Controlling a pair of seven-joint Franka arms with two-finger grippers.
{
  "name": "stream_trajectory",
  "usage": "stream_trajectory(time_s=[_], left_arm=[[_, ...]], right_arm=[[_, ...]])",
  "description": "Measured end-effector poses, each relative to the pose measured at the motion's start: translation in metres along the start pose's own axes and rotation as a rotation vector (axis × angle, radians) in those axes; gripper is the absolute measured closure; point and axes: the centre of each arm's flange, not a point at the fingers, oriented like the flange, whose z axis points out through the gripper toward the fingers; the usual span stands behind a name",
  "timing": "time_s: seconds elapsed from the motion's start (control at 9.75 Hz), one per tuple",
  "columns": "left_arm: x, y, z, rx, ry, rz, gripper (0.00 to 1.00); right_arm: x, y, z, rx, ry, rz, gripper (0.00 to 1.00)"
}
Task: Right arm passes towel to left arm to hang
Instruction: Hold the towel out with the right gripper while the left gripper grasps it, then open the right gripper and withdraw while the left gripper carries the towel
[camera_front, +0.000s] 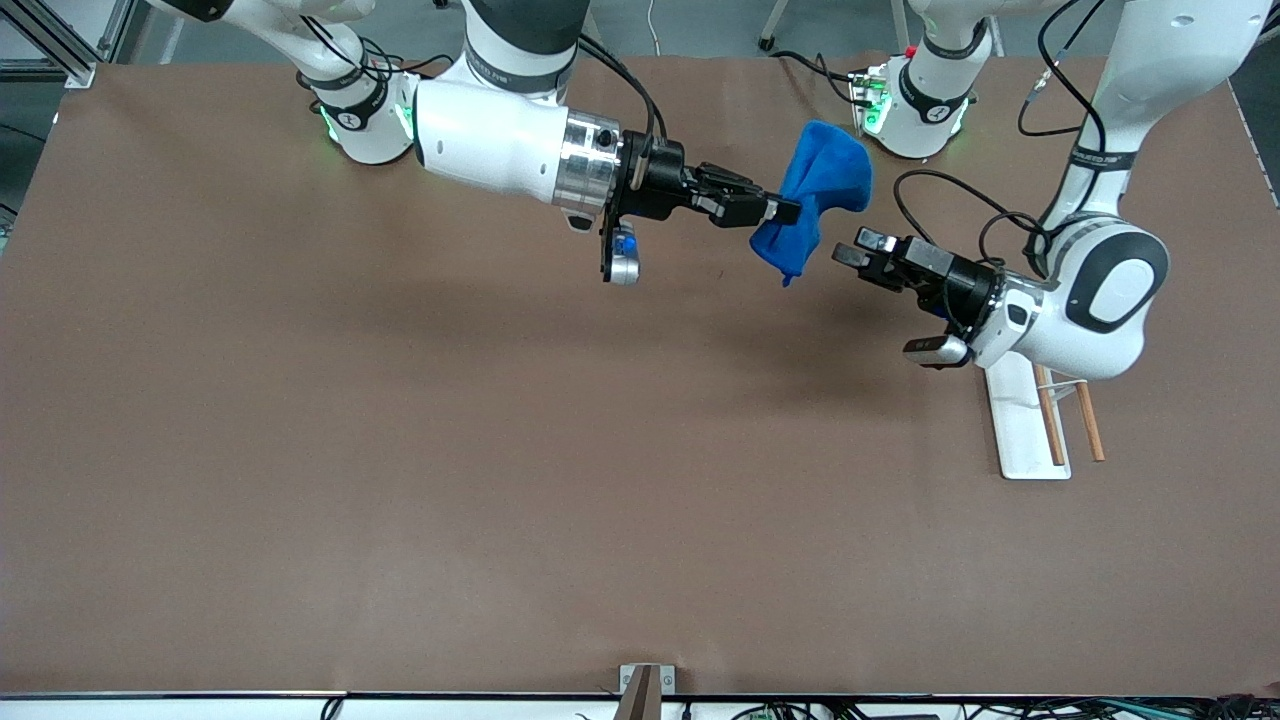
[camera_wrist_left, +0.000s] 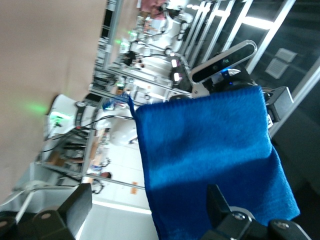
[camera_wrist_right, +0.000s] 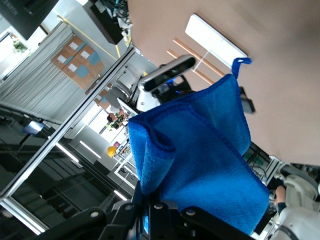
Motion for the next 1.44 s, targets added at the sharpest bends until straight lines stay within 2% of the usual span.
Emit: stream_trajectory(time_s=[0.21, 0.31, 0.62, 0.82, 0.92, 1.13, 1.23, 1.44], left_arm=[[-0.003, -0.004, 0.027, -0.074, -0.005, 0.002, 0.07], [-0.003, -0.002, 0.034, -0.085, -0.005, 0.005, 0.11], [0.001, 0.01, 0.028, -0.065, 0.067, 0.049, 0.57], [0.002, 0.016, 0.024, -0.05, 0.089, 0.072, 0.87], [0.005, 0.019, 0.022, -0.033, 0.099, 0.084, 0.94], [0.01, 0.028, 0.016, 0.02, 0.12, 0.108, 0.94], [0.01, 0.032, 0.013, 0.067, 0.108, 0.116, 0.94], [0.01, 0.04, 0.002, 0.149, 0.091, 0.133, 0.94]], right_arm=[[0.004, 0.0, 0.0, 0.015, 0.014, -0.051, 0.95], [0.006, 0.001, 0.001, 0.016, 0.016, -0.054, 0.95], [0.009, 0.002, 0.001, 0.019, 0.018, -0.056, 0.95], [0.009, 0.002, 0.001, 0.02, 0.019, -0.056, 0.95], [0.009, 0.001, 0.001, 0.02, 0.019, -0.056, 0.95], [0.011, 0.0, -0.001, 0.022, 0.021, -0.067, 0.95], [0.012, 0.0, -0.001, 0.02, 0.02, -0.076, 0.93], [0.01, -0.002, -0.003, -0.015, 0.021, -0.175, 0.65]])
